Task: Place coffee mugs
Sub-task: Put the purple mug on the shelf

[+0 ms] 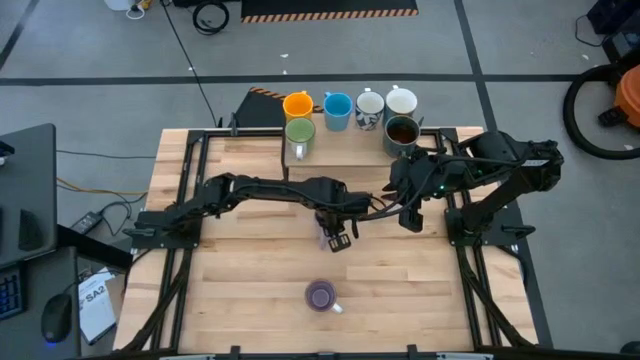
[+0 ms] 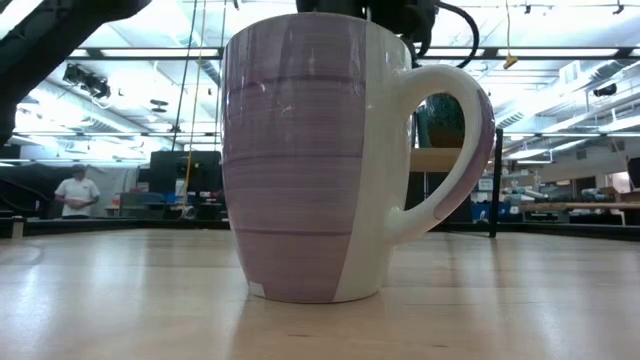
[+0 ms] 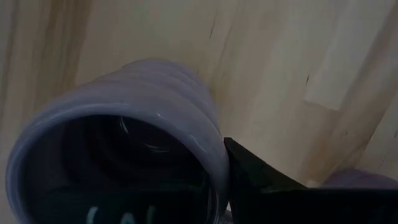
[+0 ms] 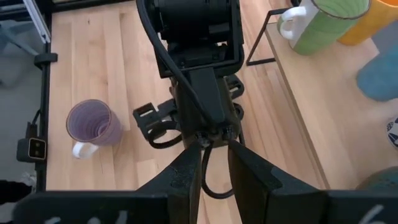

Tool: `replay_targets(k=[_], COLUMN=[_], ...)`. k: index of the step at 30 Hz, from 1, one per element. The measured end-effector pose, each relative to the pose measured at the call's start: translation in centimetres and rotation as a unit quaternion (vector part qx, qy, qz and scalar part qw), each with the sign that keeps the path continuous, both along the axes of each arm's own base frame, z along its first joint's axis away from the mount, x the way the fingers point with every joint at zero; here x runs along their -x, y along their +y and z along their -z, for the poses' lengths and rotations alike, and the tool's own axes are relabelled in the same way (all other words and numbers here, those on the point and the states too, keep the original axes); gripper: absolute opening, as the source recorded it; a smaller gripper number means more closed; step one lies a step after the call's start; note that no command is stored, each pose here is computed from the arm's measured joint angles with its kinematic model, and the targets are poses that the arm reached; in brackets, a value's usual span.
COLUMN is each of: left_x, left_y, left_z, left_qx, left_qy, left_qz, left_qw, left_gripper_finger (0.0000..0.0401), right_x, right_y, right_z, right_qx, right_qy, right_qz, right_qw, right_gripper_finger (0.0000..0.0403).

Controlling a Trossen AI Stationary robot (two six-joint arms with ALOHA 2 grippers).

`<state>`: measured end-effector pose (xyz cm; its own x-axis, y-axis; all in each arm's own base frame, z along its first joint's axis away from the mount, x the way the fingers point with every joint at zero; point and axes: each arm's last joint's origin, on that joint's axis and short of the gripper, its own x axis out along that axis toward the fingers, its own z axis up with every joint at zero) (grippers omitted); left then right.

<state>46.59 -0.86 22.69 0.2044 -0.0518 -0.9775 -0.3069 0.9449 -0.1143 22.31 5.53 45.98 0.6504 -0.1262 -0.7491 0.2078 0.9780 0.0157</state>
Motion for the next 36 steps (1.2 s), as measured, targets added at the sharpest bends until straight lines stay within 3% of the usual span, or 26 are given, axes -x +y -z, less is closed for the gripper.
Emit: replay_targets(k=[14,23,36], left_x=[-0.3,-0.2,0.1], left_y=[0.7,1.0,0.6], left_z=[0.0,0.0,1.4], left_qx=[-0.021,-0.010,0.008], left_qy=[-0.014,-0.012,0.041], left_qz=[0.012,0.000,0.013], left_qw=[1.000,1.000,0.999], left_gripper_finger=[0.0039,0.0040,0.0041], right_x=[-0.2,-0.3,-0.4], right_y=[0.0,0.0,0.0], right_z=[-0.2,-0.3,-0.3], right_qx=[-0.005,-0.005,-0.001], right_qy=[-0.015,-0.024,-0.030], right_qz=[0.012,0.020,0.026], right_qw=[1.000,1.000,0.999], right_gripper_finger=[0.0085,0.0085,0.0085])
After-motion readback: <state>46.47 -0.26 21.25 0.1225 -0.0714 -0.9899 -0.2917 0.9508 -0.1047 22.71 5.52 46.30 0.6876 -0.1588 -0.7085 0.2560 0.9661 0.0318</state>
